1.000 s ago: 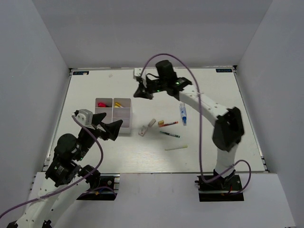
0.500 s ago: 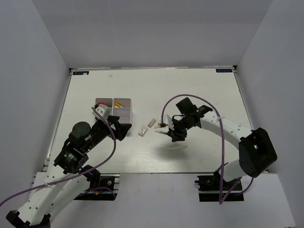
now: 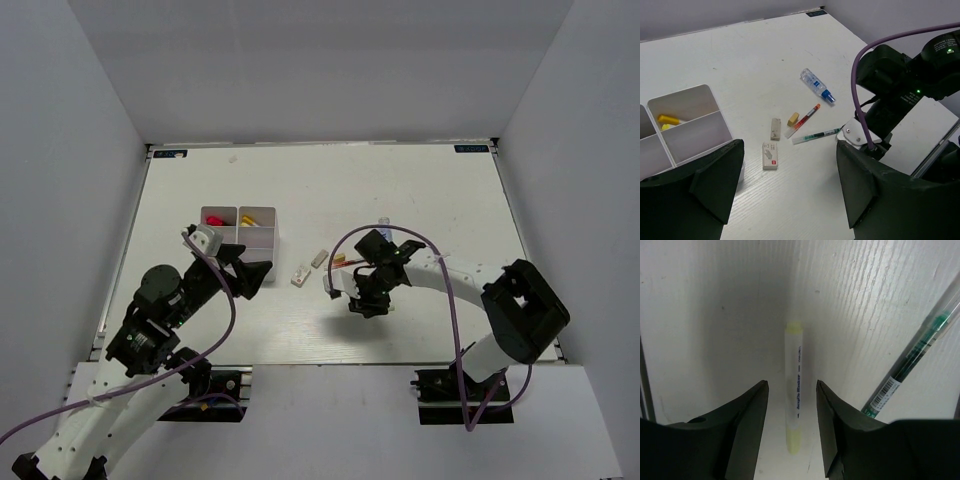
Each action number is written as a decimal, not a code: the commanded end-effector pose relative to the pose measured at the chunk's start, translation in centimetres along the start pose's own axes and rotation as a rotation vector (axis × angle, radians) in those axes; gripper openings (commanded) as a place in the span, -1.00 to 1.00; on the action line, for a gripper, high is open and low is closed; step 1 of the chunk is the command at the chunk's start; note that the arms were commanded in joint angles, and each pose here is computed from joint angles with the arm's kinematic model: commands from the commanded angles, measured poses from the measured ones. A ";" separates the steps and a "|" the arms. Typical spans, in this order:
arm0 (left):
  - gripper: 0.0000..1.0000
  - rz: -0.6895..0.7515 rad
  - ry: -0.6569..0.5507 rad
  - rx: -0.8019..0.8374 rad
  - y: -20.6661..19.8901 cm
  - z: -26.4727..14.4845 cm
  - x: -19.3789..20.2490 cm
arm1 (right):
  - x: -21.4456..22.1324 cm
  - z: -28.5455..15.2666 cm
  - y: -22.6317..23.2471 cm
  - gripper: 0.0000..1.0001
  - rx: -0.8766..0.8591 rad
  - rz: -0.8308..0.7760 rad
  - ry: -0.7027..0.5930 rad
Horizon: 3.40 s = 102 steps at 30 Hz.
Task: Sort the stationery into containers
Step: Pick up the pen from the center of the board, then place the pen in the storage box.
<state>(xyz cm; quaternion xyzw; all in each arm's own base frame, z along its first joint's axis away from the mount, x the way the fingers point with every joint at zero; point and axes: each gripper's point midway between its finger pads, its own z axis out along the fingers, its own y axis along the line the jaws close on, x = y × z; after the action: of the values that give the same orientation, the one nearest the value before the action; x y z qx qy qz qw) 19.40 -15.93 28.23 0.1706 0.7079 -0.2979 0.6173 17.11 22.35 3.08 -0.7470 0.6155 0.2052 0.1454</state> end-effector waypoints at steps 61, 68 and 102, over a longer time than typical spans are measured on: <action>0.69 0.084 -0.303 0.095 -2.1 -5.0 -5.3 | -38.6 -9.3 -19.1 -1.00 0.313 -0.386 -0.763; 0.69 0.085 -0.304 0.086 -2.0 -5.0 -5.4 | -36.1 -8.1 -22.6 -1.00 0.288 -0.315 -0.795; 0.69 0.090 -0.247 0.074 -1.5 -3.6 -4.4 | -32.2 -5.9 -21.5 -0.04 0.041 -0.197 -0.854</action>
<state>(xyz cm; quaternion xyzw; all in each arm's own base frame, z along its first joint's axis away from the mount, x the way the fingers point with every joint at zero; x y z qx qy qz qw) 15.84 -13.72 33.73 0.1783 0.5969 -0.3188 0.7143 34.16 51.76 21.51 -0.6496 0.4458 0.4579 0.4118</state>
